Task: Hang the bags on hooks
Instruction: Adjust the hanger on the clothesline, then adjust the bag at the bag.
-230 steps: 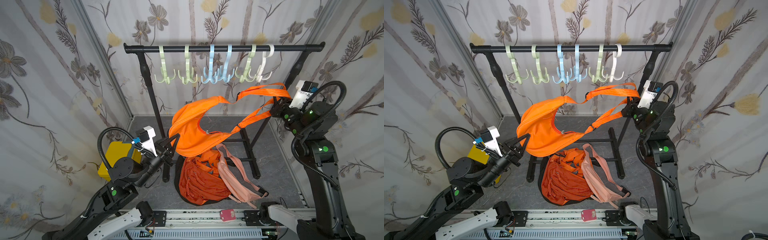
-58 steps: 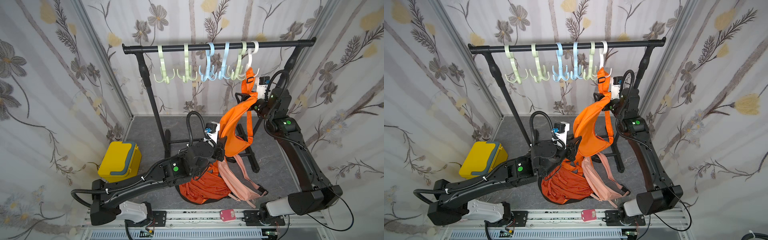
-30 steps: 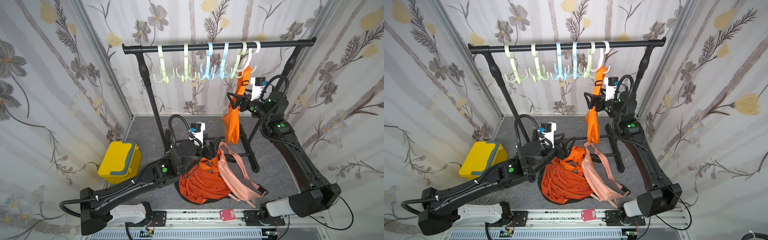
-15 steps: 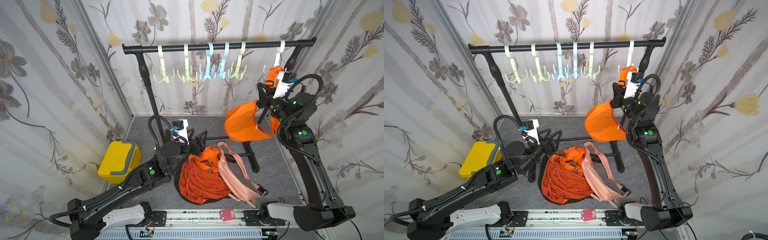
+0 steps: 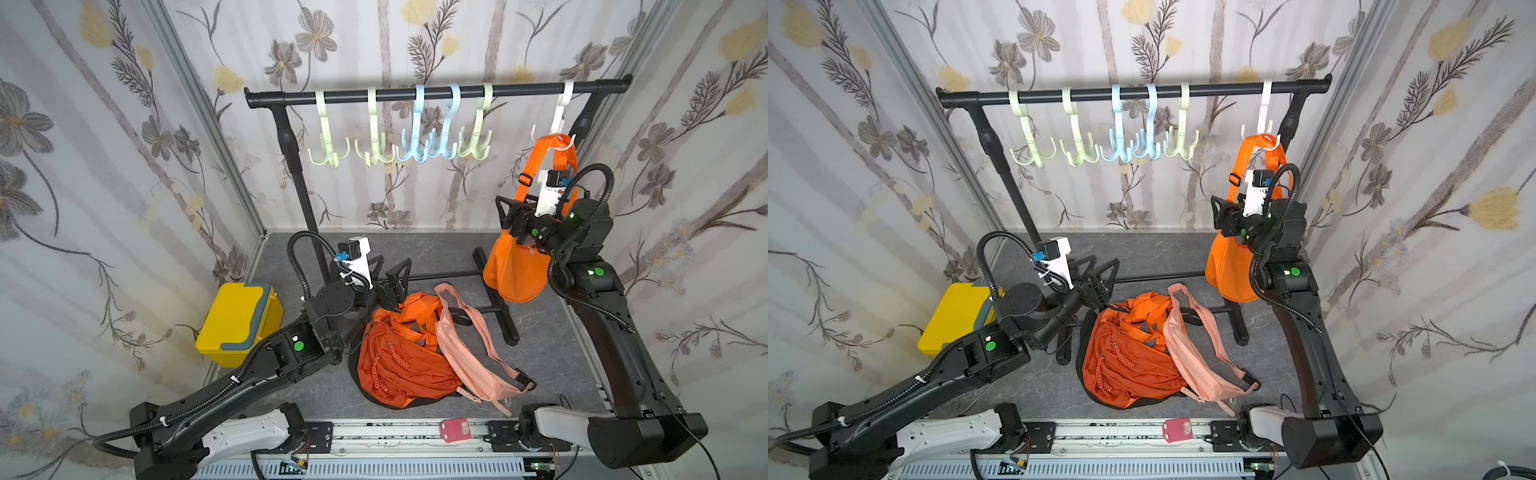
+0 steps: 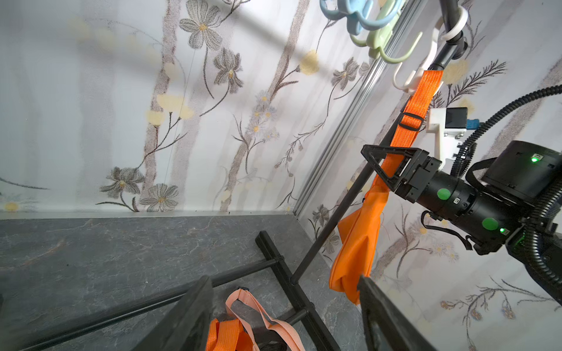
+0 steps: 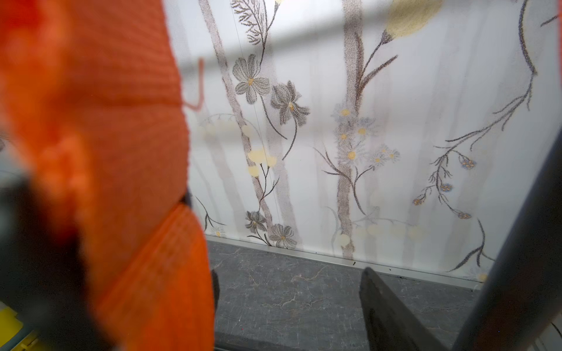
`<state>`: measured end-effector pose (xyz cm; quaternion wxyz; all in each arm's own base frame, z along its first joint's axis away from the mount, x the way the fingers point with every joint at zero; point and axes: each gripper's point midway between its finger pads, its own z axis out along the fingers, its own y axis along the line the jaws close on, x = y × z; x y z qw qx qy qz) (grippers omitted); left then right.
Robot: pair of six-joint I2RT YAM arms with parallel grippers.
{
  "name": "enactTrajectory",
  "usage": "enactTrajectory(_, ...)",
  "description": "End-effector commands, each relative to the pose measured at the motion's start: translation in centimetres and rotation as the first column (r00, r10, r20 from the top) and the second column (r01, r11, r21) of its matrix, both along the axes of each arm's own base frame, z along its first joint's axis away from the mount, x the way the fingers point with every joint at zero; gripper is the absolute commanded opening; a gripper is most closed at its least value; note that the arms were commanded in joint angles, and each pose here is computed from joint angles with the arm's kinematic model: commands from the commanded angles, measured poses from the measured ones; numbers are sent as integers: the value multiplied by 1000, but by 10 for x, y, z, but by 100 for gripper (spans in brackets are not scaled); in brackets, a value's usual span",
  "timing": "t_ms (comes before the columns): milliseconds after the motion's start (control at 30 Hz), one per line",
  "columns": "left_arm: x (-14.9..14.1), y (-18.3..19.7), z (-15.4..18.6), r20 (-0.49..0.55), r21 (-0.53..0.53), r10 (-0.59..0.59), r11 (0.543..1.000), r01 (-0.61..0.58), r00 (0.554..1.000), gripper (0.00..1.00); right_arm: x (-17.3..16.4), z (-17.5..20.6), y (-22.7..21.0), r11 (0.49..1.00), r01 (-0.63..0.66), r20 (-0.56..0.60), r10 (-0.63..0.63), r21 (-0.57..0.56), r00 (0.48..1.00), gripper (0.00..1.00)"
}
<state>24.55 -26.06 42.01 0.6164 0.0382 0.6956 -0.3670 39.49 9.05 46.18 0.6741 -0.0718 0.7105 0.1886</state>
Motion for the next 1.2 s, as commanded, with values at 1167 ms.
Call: enactTrajectory(1167, -32, -42, -227, -510, -79, -205, 978, 192, 836, 82, -174, -318, 91, 971, -213, -628, 100, -108, 772, 84)
